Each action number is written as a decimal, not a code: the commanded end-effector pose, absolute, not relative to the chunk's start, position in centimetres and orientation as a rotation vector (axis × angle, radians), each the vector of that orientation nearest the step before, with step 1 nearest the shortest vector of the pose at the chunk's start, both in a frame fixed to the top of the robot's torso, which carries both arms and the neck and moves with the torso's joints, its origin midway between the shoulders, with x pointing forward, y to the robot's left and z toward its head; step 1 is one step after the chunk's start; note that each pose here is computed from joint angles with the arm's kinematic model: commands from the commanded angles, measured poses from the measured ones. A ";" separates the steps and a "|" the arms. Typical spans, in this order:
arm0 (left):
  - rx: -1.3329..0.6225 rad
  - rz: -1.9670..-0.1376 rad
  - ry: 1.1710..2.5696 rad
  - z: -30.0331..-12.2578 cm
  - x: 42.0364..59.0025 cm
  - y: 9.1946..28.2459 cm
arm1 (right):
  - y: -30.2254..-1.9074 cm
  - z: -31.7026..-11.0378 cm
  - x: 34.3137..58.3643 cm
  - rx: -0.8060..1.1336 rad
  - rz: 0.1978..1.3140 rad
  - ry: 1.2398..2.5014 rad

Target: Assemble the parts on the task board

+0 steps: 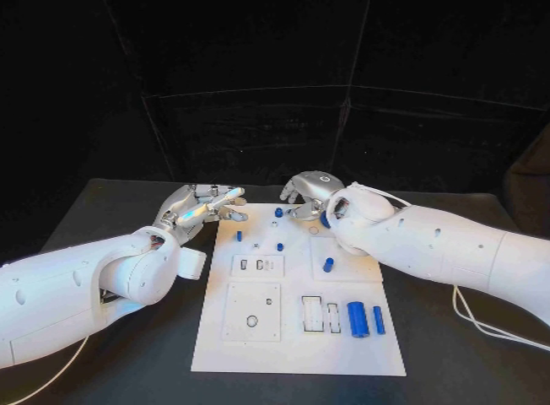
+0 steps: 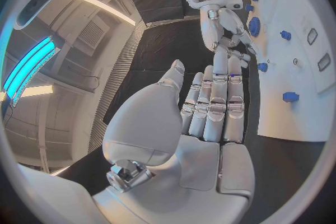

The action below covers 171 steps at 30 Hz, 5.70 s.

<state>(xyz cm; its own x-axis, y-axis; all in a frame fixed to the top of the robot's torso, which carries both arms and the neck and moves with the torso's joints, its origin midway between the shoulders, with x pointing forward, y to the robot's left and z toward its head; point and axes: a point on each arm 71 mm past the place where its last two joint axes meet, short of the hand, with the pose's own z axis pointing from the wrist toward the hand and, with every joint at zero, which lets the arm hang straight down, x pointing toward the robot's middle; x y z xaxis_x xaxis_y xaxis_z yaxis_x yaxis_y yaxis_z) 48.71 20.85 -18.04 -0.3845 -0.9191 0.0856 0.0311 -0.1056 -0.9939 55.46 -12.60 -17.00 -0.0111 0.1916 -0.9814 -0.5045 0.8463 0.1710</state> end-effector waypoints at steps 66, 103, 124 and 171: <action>-1.027 -1.611 1.422 -18.3 49.0 20.8 | -22.0 -17.5 55.8 0.018 0.399 1.840; -1.031 -1.604 1.422 -18.4 49.0 20.9 | -18.6 -15.9 53.7 -0.128 0.385 1.556; -1.028 -1.611 1.423 -18.3 49.0 20.9 | -10.8 -16.5 51.4 -0.255 0.497 1.508; -1.033 -1.608 1.436 -18.4 49.2 20.8 | -8.2 -18.6 52.6 -0.271 0.454 1.577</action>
